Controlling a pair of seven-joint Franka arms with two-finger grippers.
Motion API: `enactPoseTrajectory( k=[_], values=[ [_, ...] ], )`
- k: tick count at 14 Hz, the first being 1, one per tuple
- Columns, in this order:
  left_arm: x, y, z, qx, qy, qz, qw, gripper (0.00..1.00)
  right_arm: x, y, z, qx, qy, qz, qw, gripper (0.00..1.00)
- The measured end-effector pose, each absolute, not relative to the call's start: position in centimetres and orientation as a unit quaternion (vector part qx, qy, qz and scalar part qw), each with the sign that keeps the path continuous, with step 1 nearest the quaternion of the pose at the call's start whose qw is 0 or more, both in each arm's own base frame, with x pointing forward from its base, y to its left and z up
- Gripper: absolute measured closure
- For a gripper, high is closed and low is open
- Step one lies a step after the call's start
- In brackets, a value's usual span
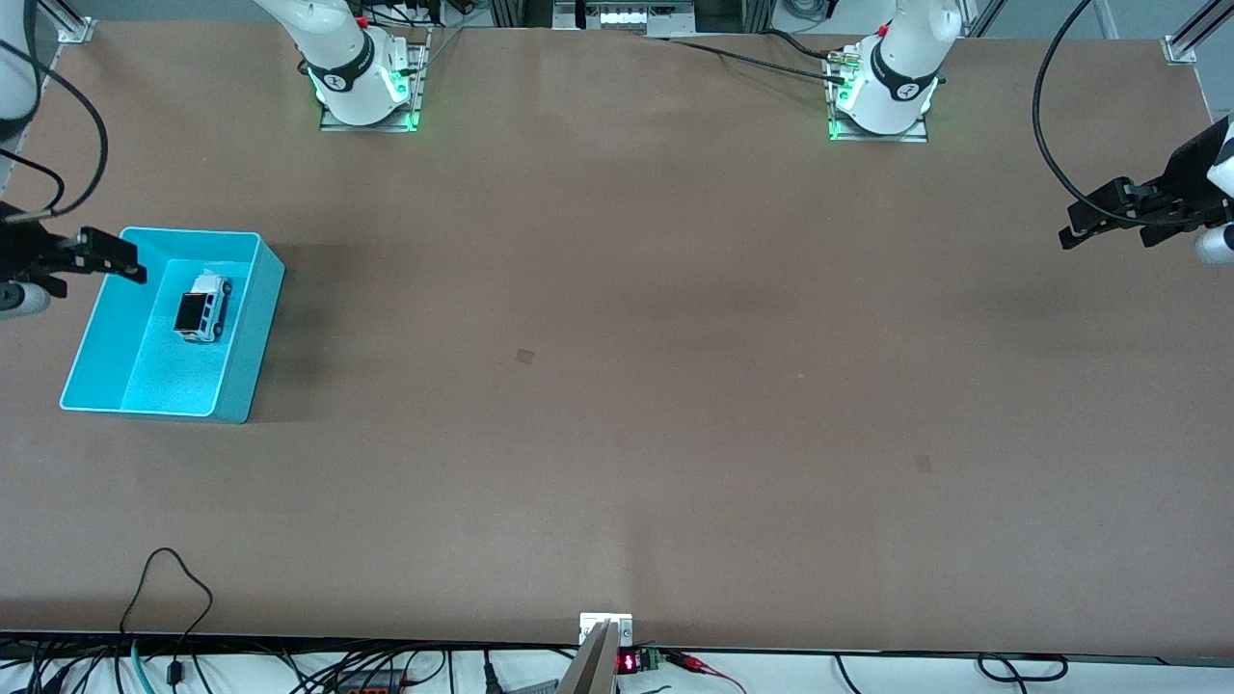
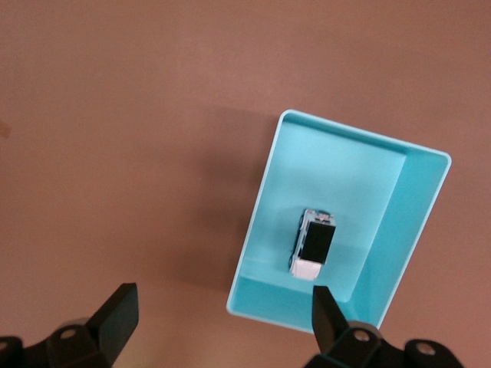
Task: Wind and store white jeep toy
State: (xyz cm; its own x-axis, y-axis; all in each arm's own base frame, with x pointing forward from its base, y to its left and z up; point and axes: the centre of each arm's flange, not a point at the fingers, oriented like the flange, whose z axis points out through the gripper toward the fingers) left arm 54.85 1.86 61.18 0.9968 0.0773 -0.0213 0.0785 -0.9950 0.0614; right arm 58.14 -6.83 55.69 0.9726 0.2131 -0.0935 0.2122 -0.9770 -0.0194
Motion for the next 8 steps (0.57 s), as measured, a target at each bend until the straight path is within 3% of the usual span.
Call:
enactPoseTrajectory(
  k=[3, 8],
  values=[
    [54.8, 1.9, 61.2, 0.999, 0.039, -0.010, 0.031, 0.00, 57.0, -5.2, 59.3, -0.991, -0.120, 0.051, 0.007, 0.00],
    [54.8, 1.8, 61.3, 0.999, 0.039, -0.008, 0.031, 0.00, 56.9, -4.0, 59.1, -0.990, -0.130, 0.062, 0.008, 0.00]
  ],
)
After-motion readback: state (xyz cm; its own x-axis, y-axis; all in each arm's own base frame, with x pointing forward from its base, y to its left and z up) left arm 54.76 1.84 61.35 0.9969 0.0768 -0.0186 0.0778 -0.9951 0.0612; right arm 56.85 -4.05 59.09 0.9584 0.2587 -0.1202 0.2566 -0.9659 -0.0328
